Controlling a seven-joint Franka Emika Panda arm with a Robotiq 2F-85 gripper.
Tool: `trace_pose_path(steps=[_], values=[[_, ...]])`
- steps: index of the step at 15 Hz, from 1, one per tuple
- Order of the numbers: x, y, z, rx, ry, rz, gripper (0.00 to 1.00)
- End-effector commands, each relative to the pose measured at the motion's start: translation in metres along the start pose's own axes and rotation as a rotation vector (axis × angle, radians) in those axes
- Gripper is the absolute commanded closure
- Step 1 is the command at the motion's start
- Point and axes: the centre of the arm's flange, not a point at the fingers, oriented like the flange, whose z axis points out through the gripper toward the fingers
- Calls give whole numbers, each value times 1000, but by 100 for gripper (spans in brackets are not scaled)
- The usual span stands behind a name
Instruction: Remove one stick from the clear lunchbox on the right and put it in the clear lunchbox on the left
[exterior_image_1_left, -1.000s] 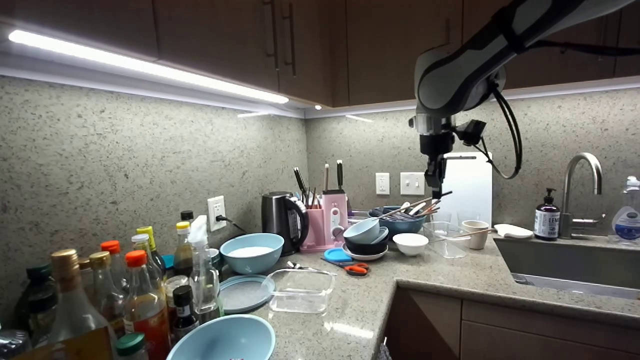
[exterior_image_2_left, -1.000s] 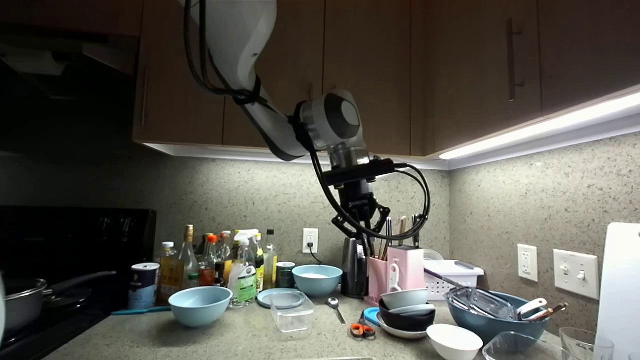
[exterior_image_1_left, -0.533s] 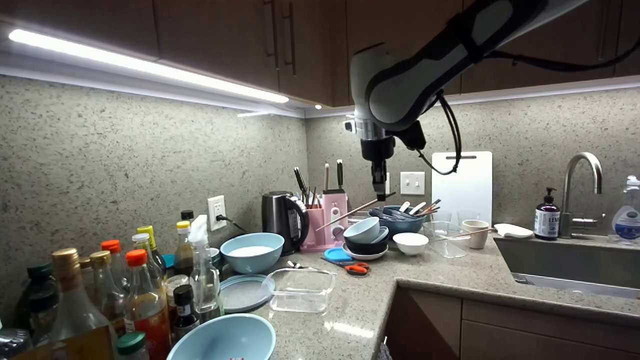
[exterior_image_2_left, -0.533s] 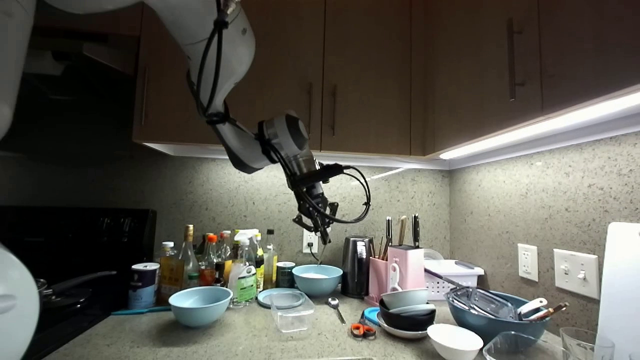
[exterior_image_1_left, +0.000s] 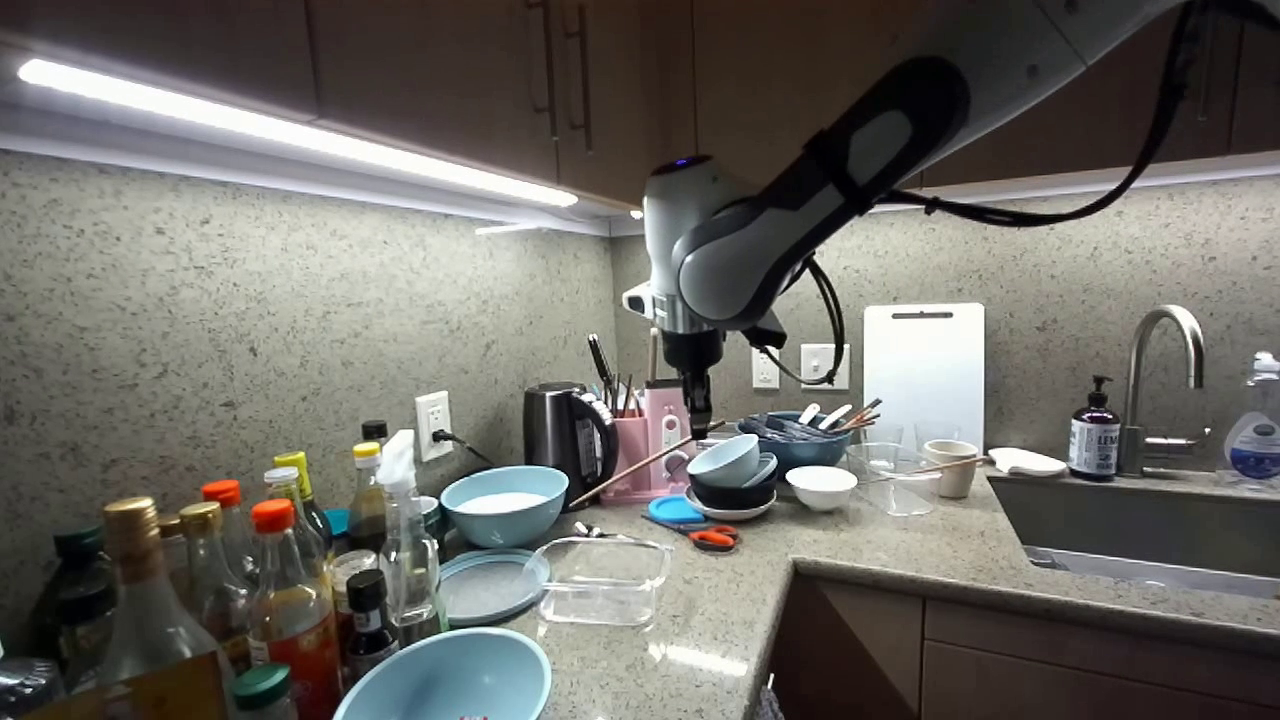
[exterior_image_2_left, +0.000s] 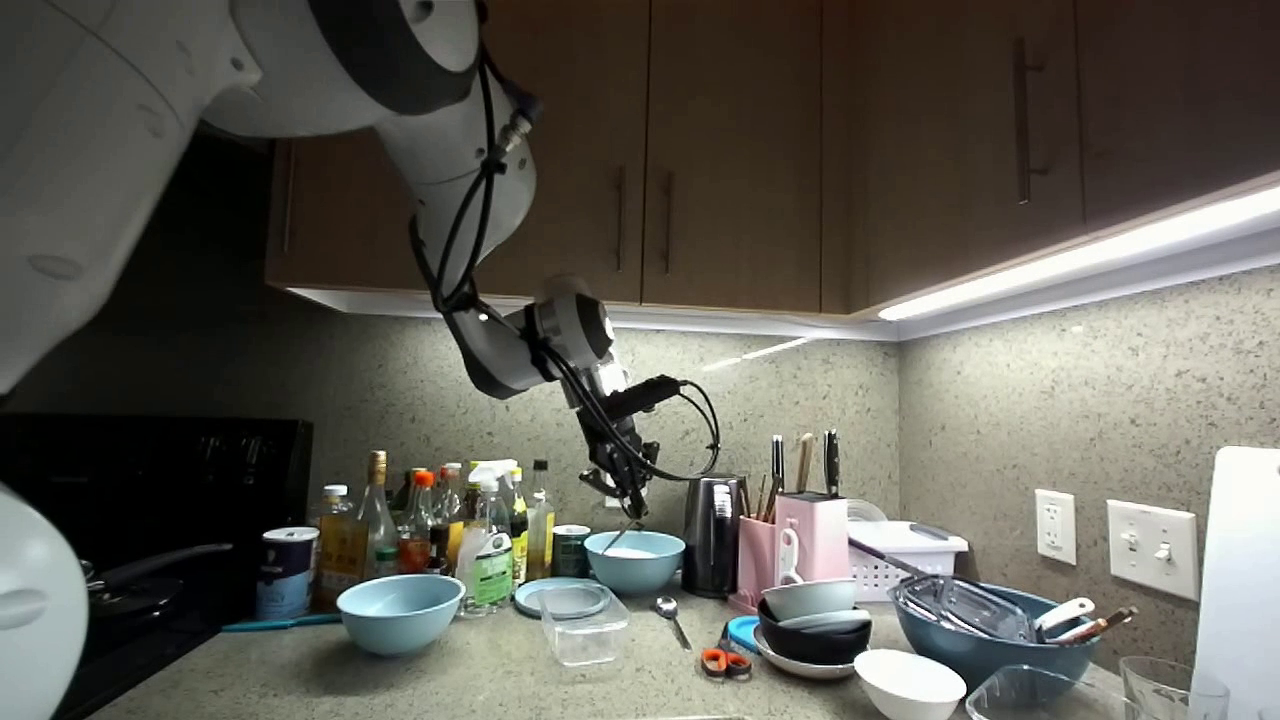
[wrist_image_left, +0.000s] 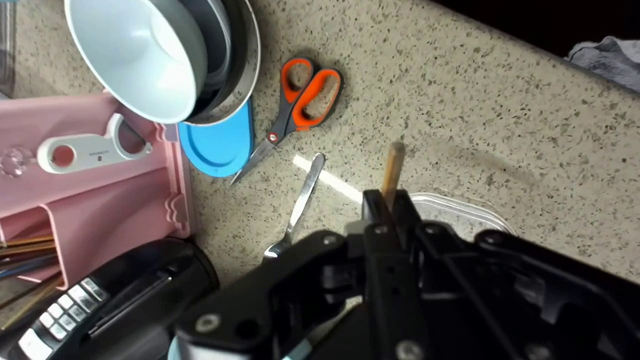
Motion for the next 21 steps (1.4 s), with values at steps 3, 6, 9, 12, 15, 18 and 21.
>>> trace_pose_path(steps=[3, 6, 9, 12, 15, 18, 21], values=[[35, -5, 45, 28, -43, -96, 96], [41, -15, 67, 18, -109, -103, 97], [38, -16, 81, 0, -163, -105, 97], [30, -6, 89, 26, -188, -81, 97], [27, 2, 93, 41, -194, -58, 97], [27, 4, 104, 40, -195, -46, 97], [29, 7, 112, 54, -197, -38, 97]])
